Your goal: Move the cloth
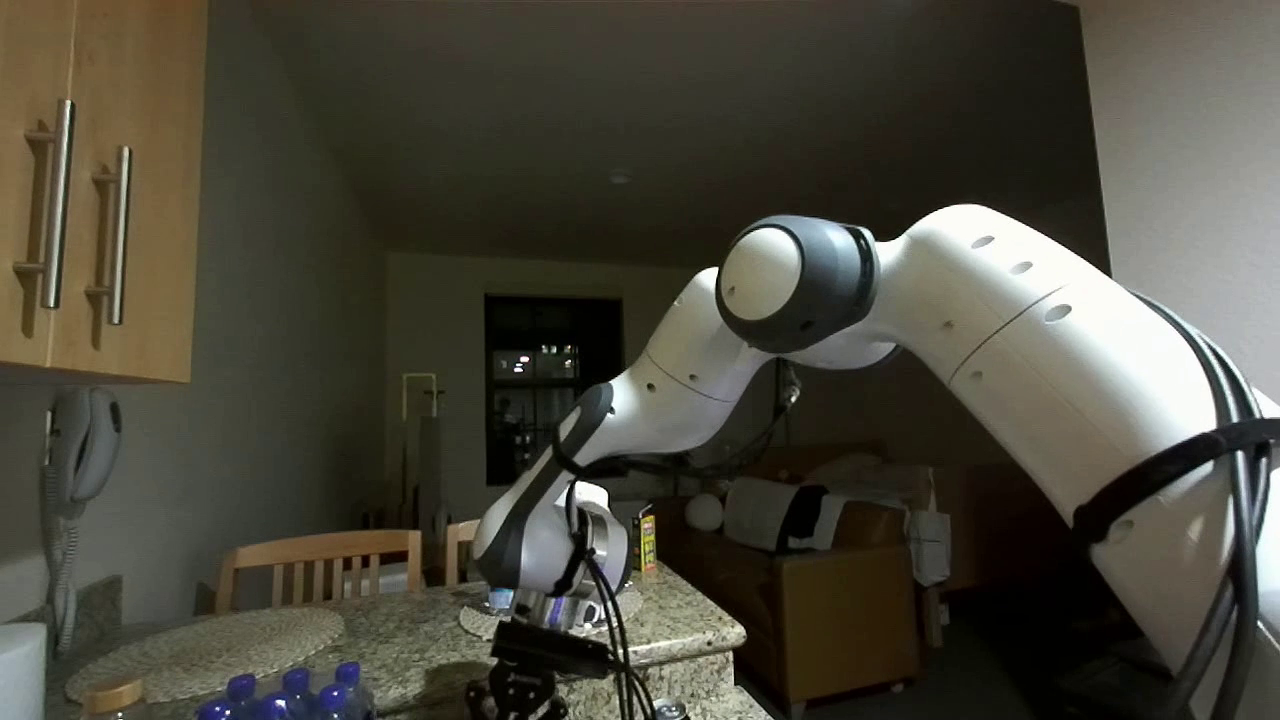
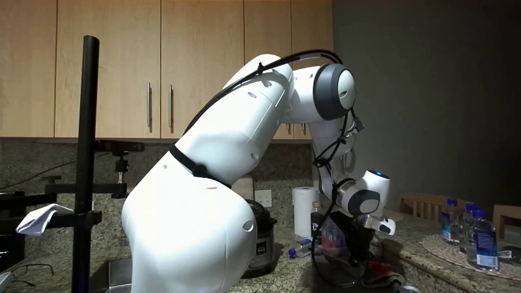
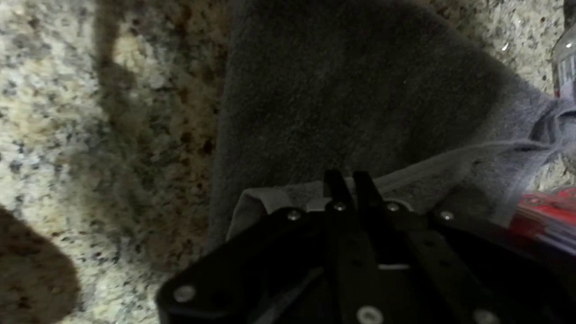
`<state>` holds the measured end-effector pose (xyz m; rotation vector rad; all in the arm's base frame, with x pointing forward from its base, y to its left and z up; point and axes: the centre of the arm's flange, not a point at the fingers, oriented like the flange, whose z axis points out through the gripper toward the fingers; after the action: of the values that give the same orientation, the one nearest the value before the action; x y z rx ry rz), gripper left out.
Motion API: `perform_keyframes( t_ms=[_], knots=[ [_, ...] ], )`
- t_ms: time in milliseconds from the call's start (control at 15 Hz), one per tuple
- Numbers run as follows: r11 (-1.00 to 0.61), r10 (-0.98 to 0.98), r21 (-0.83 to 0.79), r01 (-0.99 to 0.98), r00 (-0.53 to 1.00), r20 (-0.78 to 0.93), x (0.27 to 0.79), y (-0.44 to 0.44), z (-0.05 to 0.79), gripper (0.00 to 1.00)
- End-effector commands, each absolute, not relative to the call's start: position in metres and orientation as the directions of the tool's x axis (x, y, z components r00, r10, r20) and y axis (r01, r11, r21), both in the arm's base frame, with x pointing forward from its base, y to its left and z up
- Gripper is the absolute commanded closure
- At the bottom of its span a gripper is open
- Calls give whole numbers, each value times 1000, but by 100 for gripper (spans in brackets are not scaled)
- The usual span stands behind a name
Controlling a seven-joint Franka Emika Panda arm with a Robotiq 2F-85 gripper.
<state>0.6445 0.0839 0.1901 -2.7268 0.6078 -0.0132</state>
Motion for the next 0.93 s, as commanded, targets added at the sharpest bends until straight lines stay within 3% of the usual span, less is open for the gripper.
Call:
perform_keyframes(
  t_ms=[0,533,867],
  knots=[
    [-843,-428,-330,-426,901,-70,621,58,200,92],
    [-852,-400,-309,-423,906,-138,605,65,182,92],
    [-880,-360,-297,-371,928,-95,637,78,223,92]
  ],
)
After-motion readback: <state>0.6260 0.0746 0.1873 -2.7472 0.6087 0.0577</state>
